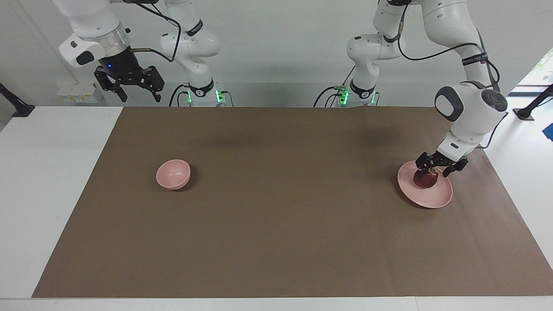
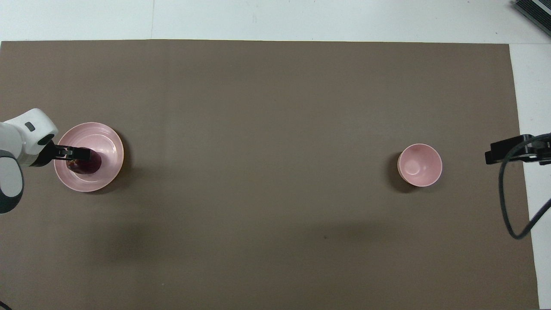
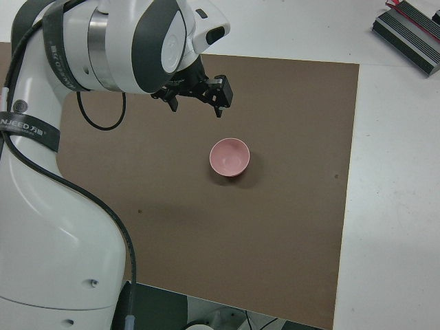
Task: Move apple from plate to bowl
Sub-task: 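Lower the left gripper onto the apple on the pink plate and grasp it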
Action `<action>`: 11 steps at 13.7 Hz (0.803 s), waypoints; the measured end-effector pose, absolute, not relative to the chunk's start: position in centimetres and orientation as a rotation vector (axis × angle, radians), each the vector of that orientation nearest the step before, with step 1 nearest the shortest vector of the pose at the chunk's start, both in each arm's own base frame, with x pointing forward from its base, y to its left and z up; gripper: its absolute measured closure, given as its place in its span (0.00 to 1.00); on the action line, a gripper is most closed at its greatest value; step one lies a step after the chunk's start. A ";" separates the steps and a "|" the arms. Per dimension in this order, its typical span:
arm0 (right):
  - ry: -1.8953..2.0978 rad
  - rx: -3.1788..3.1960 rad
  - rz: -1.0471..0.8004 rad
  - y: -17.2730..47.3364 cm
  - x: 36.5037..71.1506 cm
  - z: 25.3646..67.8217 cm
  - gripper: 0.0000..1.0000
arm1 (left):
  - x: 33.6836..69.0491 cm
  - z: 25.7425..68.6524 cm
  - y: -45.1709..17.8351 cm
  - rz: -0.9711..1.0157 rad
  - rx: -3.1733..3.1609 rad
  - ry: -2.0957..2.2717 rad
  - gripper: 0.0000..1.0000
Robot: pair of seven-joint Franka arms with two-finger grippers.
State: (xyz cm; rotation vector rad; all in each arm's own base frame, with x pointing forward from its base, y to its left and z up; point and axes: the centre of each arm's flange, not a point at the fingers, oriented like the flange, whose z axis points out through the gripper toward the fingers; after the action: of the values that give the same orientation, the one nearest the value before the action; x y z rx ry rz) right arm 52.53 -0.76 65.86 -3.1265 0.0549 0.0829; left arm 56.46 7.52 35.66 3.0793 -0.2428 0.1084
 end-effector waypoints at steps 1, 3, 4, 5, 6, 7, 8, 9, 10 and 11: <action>0.055 -3.126 0.084 -0.8 52.5 65.9 0.00 | 56.3 35.1 7.5 0.094 3.074 -0.257 0.00; 0.056 -3.126 0.085 -0.8 52.5 65.9 0.00 | 56.0 34.4 7.5 0.080 3.070 -0.274 0.00; 0.056 -3.126 0.085 -0.8 52.5 65.9 0.00 | 56.0 34.3 7.5 0.084 3.071 -0.278 0.00; 0.056 -3.126 0.085 -0.8 52.5 65.9 0.00 | 56.0 34.2 7.7 0.087 3.071 -0.288 0.00; 0.056 -3.126 0.085 -0.8 52.5 65.9 0.00 | 55.9 34.1 7.9 0.084 3.070 -0.302 0.00; 0.056 -3.126 0.085 -0.8 52.5 65.9 0.00 | 55.9 33.9 8.2 0.081 3.070 -0.312 0.00; 0.057 -3.126 0.085 -0.8 52.5 65.9 0.00 | 55.8 33.7 8.5 0.075 3.069 -0.320 0.00; 0.062 -3.126 0.085 -1.0 52.5 65.9 0.00 | 55.8 33.4 8.8 0.070 3.066 -0.328 0.00; 0.073 -3.126 0.085 -1.3 52.5 65.9 0.00 | 55.8 33.1 8.9 0.069 3.055 -0.319 0.00; 0.086 -3.125 0.092 -1.7 52.4 65.8 0.00 | 55.8 32.9 8.9 0.073 3.040 -0.307 0.00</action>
State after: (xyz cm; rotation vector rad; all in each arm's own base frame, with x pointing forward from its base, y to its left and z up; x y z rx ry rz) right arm 52.44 -1.72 65.82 -3.1249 0.0863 0.0918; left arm 55.78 8.94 32.90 3.0399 -0.3065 0.0729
